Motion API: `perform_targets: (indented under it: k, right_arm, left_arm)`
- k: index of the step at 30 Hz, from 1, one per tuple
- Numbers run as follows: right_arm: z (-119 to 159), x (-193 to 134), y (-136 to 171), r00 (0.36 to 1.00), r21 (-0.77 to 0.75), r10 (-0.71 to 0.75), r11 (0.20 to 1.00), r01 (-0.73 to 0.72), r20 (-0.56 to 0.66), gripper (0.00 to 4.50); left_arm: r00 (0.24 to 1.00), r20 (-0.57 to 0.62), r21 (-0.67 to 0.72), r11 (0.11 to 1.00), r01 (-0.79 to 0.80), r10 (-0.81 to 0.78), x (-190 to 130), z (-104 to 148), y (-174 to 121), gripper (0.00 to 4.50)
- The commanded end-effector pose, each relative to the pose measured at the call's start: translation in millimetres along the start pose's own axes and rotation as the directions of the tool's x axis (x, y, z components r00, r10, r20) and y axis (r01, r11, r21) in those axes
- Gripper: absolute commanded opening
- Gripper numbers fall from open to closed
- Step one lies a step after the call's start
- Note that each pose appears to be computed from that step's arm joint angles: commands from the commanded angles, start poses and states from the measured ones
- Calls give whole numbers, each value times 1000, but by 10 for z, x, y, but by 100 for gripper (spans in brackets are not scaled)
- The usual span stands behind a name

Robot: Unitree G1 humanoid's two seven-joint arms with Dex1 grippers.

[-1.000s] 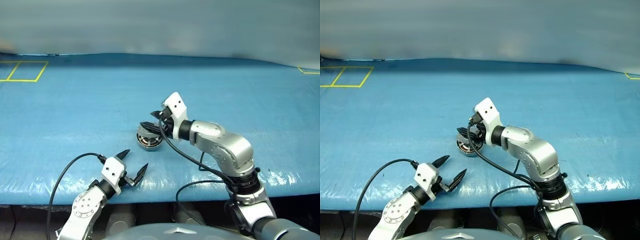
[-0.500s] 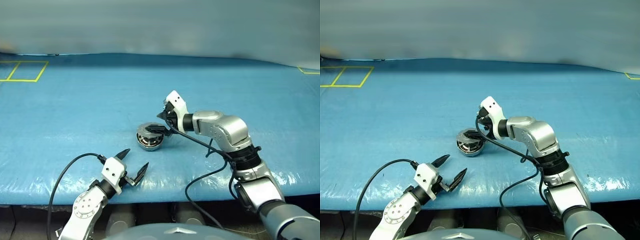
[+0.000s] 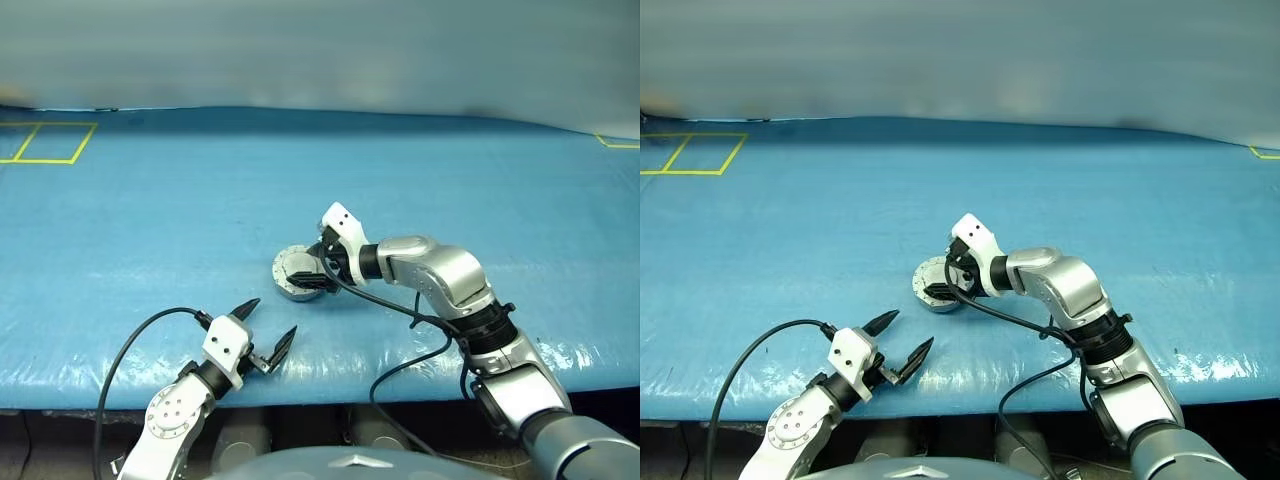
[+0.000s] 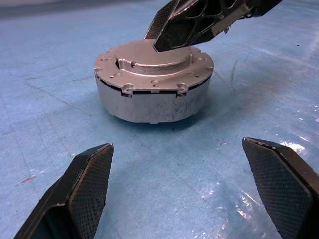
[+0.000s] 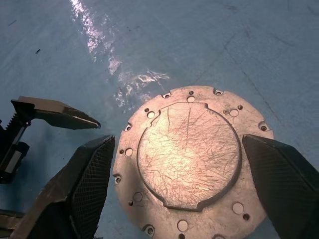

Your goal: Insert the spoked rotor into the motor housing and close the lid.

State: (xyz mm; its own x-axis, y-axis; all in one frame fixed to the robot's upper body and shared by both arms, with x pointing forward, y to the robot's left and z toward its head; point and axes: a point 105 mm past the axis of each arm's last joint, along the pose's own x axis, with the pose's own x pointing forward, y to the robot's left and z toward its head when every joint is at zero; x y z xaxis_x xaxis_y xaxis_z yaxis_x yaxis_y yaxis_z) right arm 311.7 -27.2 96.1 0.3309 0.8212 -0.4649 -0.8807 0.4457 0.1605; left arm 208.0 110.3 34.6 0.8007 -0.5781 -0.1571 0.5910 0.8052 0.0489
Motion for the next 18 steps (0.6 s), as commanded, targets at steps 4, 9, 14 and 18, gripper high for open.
perform_targets:
  k: [4, 9, 14, 18]
  right_arm:
    - [126, -36, 35, 993, -117, -31, 992, 44, 112, 227]
    - [225, -93, 64, 973, -170, -59, 981, 98, 222, 194]
    - [280, -141, 56, 954, -147, -100, 978, 146, 281, 194]
    - [320, -170, 71, 944, -141, -120, 975, 170, 307, 232]
  left_arm:
    - [999, 35, 14, 1000, 8, -8, 24, 92, -12, 450]
    - [999, 37, 14, 1000, 14, -14, 38, 108, -22, 450]
    - [999, 34, 12, 1000, 19, -19, 38, 116, -33, 450]
    - [999, 32, 10, 1000, 19, -19, 37, 122, -32, 450]
